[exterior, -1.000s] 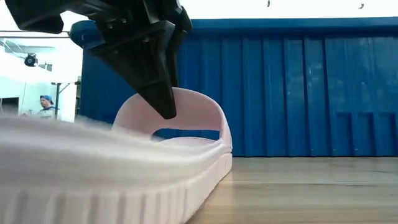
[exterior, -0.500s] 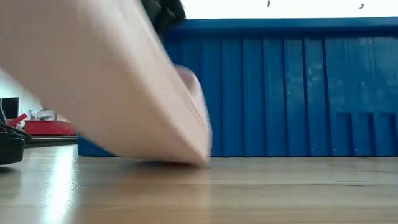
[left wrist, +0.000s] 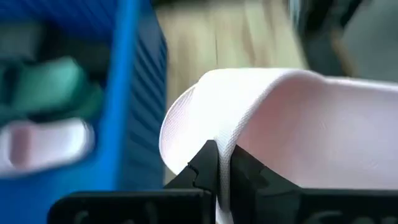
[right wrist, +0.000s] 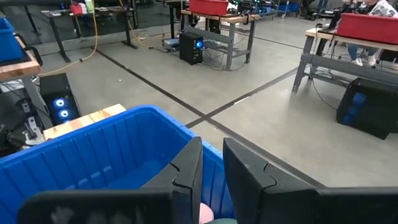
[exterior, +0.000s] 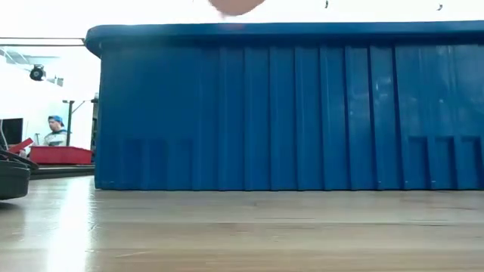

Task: Pick and place slides into bin
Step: Put the pink slide into the blue bin

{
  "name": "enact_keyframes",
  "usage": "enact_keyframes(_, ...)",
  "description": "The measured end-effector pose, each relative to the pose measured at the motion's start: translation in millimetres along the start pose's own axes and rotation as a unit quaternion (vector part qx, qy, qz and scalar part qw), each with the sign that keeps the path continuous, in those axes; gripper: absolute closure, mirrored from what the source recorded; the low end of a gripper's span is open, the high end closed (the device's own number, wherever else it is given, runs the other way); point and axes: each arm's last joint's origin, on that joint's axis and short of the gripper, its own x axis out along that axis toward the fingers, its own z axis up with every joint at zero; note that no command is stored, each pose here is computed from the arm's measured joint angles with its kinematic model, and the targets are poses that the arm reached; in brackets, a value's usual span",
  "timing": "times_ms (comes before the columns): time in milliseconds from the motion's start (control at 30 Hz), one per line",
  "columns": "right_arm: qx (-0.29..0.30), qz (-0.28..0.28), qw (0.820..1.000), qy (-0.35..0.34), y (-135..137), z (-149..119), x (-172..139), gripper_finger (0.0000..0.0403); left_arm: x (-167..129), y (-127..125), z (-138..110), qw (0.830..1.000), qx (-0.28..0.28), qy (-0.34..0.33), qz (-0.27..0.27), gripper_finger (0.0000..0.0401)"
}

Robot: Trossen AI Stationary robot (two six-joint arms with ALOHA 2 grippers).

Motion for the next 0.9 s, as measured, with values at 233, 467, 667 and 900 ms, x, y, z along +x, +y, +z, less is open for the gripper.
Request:
enact_keyframes(233,-0.011,0.001,1.000,0.000,0.0,0.0,-0.1,0.0346,-58.9,39.0,17.7,0.977,-0.057,-0.148,0.145,0.0401)
enact_keyframes(467,-0.023,0.000,1.000,0.000,-0.1,0.0,-0.1,0.0346,-58.0,86.5,23.8,0.943,-0.063,-0.145,0.294,0.0401)
enact_keyframes(667,-0.051,-0.001,0.999,-0.004,-0.2,0.8,-0.5,0.0346,-36.5,134.3,27.9,0.937,-0.082,-0.105,0.322,0.0401)
enact_keyframes(900,-0.063,-0.002,0.998,-0.008,-0.6,1.4,-1.4,0.0346,-26.9,198.4,32.2,0.957,-0.073,-0.098,0.264,0.0401)
